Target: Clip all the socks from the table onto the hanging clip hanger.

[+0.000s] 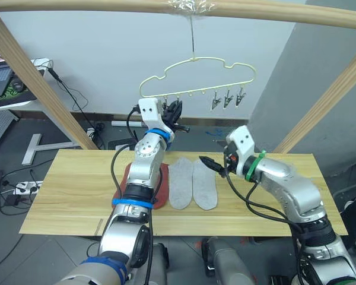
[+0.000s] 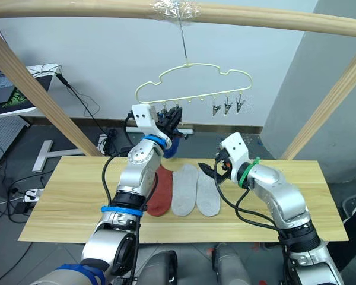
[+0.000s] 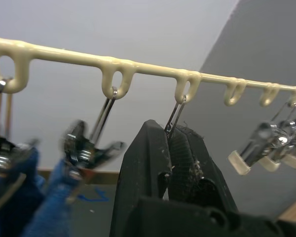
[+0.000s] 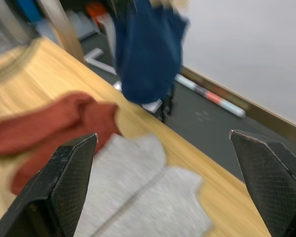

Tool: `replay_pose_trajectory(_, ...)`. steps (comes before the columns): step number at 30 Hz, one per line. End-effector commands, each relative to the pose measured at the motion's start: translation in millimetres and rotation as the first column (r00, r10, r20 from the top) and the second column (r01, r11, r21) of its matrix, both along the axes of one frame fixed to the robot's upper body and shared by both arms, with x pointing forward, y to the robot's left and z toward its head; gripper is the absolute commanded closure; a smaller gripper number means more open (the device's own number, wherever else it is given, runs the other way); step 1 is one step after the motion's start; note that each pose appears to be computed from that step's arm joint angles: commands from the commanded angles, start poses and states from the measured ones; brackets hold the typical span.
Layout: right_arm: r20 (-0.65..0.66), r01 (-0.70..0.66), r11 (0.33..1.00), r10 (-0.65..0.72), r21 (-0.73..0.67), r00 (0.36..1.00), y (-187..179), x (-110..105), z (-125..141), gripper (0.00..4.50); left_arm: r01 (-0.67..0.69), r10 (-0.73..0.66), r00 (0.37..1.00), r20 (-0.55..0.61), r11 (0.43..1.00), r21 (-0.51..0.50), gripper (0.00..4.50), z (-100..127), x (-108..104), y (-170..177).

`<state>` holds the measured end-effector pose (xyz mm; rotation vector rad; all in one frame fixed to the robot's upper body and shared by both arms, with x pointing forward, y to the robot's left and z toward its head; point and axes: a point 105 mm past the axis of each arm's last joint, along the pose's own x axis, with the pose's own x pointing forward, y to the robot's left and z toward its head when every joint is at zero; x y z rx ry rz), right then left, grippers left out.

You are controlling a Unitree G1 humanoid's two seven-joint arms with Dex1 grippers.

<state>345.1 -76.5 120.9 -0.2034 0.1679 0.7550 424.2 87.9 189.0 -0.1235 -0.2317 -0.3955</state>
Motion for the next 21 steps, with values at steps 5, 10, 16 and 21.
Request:
replay_pose_trajectory(5,-0.067,0.015,0.993,-0.023,-0.117,0.998,10,18,-72,0.00,0.023,-0.024,0.999,-0.043,1.000,-0.017,4.46,-4,-11,8)
replay_pose_trajectory(10,-0.126,0.004,0.988,-0.023,-0.155,0.992,13,20,-102,0.00,0.017,-0.017,0.999,-0.050,1.000,-0.014,4.46,-6,-15,8)
replay_pose_trajectory(16,-0.177,-0.028,0.973,-0.014,-0.231,0.984,11,15,-130,0.38,0.020,-0.021,0.998,-0.057,1.000,-0.009,4.46,-7,-17,7)
replay_pose_trajectory(21,-0.207,-0.077,0.949,0.013,-0.304,0.978,-3,3,-150,2.02,0.023,-0.023,0.998,-0.064,1.000,-0.005,4.46,-8,-17,7)
